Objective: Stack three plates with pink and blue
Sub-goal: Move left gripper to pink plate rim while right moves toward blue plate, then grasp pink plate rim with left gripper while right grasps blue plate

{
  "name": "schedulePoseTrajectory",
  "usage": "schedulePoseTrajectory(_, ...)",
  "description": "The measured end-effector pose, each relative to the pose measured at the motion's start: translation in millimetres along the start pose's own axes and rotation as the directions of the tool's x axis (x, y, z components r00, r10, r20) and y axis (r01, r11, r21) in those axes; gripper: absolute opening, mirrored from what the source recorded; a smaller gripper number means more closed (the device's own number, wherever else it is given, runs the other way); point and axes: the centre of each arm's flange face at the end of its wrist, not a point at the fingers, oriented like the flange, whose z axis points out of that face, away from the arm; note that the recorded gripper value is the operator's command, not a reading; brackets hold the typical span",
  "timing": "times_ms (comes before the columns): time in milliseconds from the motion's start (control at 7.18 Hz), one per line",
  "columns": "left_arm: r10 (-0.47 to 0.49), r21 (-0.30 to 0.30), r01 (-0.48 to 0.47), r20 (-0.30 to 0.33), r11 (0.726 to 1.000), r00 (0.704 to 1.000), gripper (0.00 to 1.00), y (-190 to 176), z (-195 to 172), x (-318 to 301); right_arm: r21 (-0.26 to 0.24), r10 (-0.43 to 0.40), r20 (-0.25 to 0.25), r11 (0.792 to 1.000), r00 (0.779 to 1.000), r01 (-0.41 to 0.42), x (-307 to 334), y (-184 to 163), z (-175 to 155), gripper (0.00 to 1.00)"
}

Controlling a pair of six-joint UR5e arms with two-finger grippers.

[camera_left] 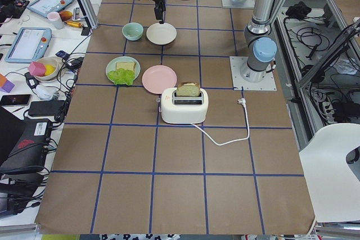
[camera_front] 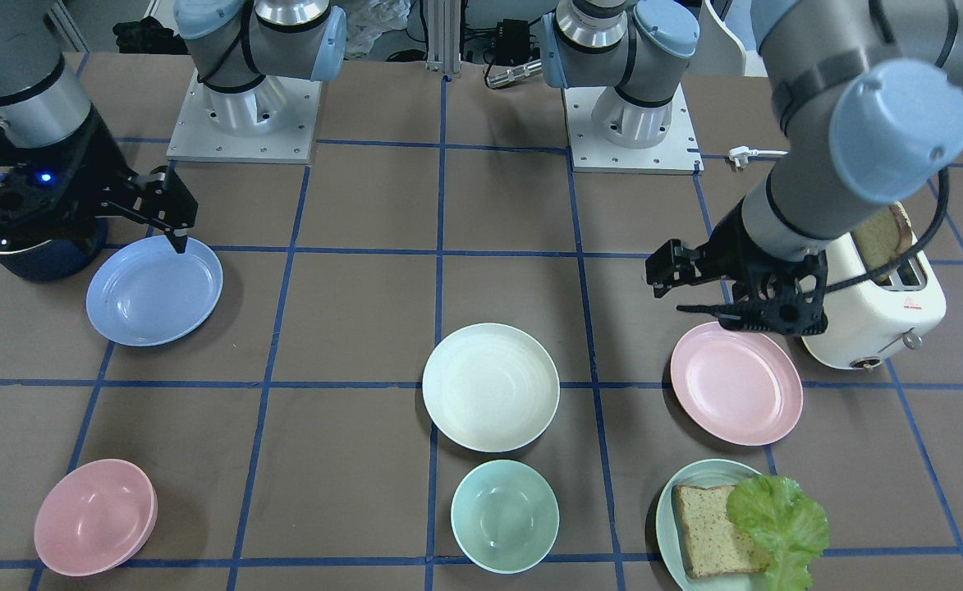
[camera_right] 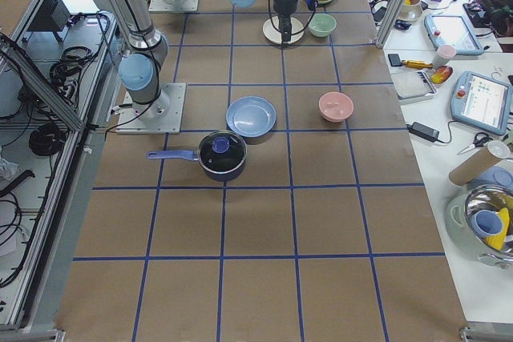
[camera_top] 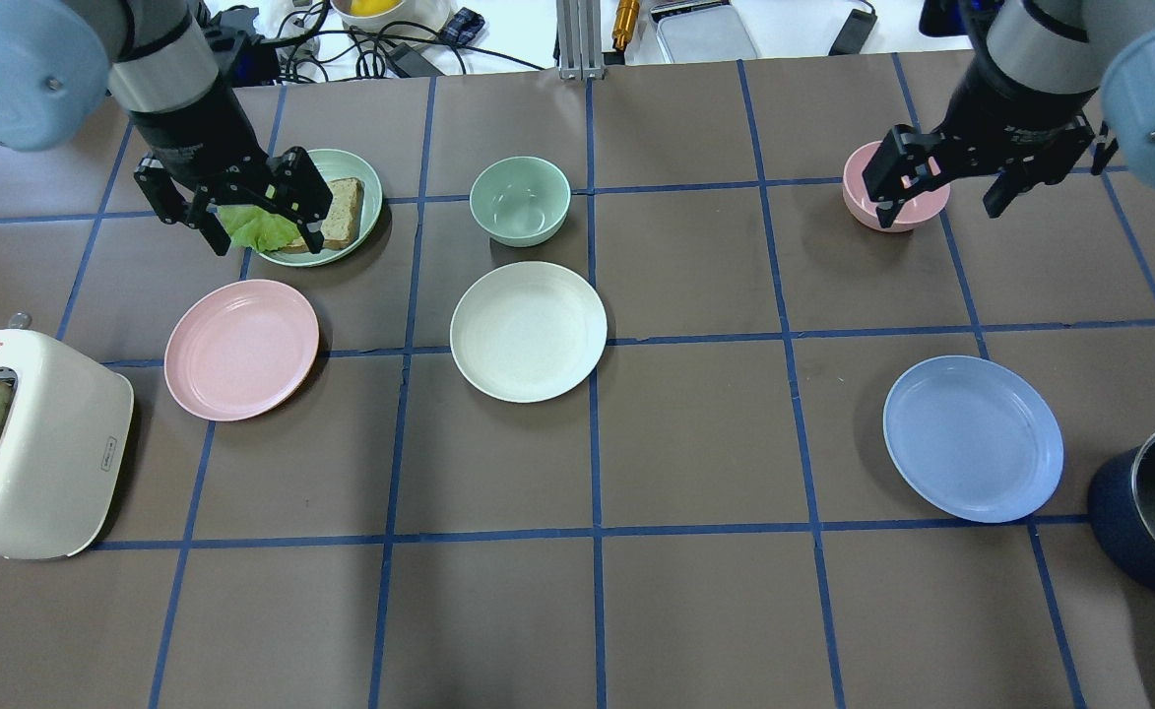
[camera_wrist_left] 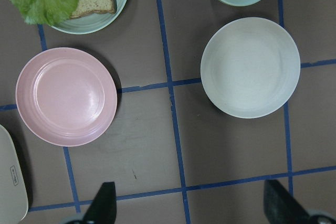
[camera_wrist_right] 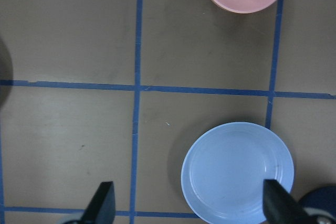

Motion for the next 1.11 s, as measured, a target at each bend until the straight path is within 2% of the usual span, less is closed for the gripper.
schedulePoseTrajectory(139, -0.010, 0.007, 0.010, 0.015, 1.000, 1.000, 0.94, -19, 48, -11, -0.014, 0.000, 0.005, 1.000, 1.000, 0.000, 33, 2, 7, 1.00)
schedulePoseTrajectory(418, -0.032, -0.025, 0.033, 0.025, 0.999, 0.999, 0.90, -38, 123, -29, -0.043, -0.027, 0.026, 0.999, 0.999, 0.028, 106, 14, 25, 1.00)
schedulePoseTrajectory(696, -0.038, -0.044, 0.039, 0.027, 0.998, 0.999, 0.34, -53, 169, -36, -0.085, 0.020, 0.060, 0.996, 0.998, -0.015, 184, 46, 70, 1.00)
schedulePoseTrajectory(835, -0.038, -0.052, 0.039, 0.027, 0.998, 0.999, 0.07, -57, 184, -37, -0.093, 0.053, 0.061, 0.995, 0.997, -0.047, 210, 63, 96, 1.00)
schedulePoseTrajectory(975, -0.038, -0.056, 0.039, 0.027, 0.998, 0.999, 0.00, -59, 192, -38, -0.101, 0.067, 0.063, 0.993, 0.996, -0.060, 224, 74, 126, 1.00)
schedulePoseTrajectory(1114, -0.037, -0.055, 0.038, 0.027, 0.998, 0.999, 0.00, -60, 194, -38, -0.107, 0.071, 0.060, 0.992, 0.996, -0.064, 230, 77, 158, 1.00)
